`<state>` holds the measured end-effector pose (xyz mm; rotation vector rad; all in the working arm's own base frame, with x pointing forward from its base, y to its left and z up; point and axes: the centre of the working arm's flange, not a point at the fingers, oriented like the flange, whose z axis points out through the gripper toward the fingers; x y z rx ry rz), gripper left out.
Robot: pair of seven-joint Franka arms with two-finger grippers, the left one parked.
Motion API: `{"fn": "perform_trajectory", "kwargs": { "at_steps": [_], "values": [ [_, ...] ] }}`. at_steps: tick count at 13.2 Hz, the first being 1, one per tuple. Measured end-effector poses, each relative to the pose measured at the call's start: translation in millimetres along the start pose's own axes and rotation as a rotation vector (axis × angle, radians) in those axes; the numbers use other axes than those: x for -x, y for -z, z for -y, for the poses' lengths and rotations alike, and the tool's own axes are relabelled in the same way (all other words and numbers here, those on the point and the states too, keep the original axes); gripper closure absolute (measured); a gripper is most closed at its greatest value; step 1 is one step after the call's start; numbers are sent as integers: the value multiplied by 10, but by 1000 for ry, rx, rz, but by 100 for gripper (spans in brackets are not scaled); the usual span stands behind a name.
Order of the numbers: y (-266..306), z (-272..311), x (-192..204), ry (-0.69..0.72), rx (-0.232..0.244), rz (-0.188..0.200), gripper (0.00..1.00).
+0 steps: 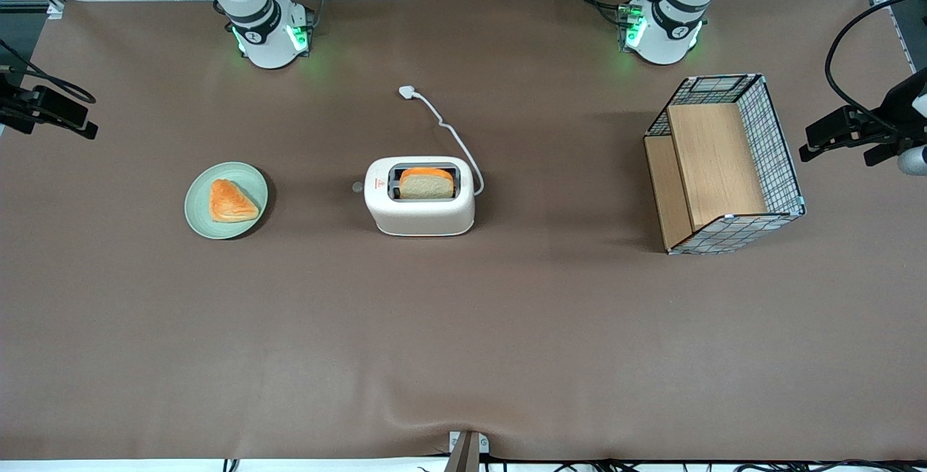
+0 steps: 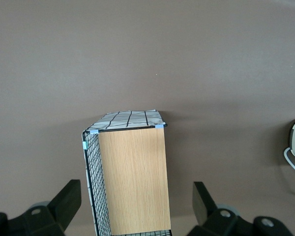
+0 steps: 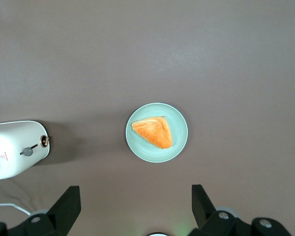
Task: Press toaster button with right arm
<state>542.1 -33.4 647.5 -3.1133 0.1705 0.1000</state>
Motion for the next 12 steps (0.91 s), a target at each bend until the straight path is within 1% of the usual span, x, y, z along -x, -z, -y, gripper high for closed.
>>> {"fn": "perform_trajectory", "kwargs": {
  "at_steps": [12],
  "values": [
    [-10, 14, -5, 34, 0, 2, 0]
  ]
}}
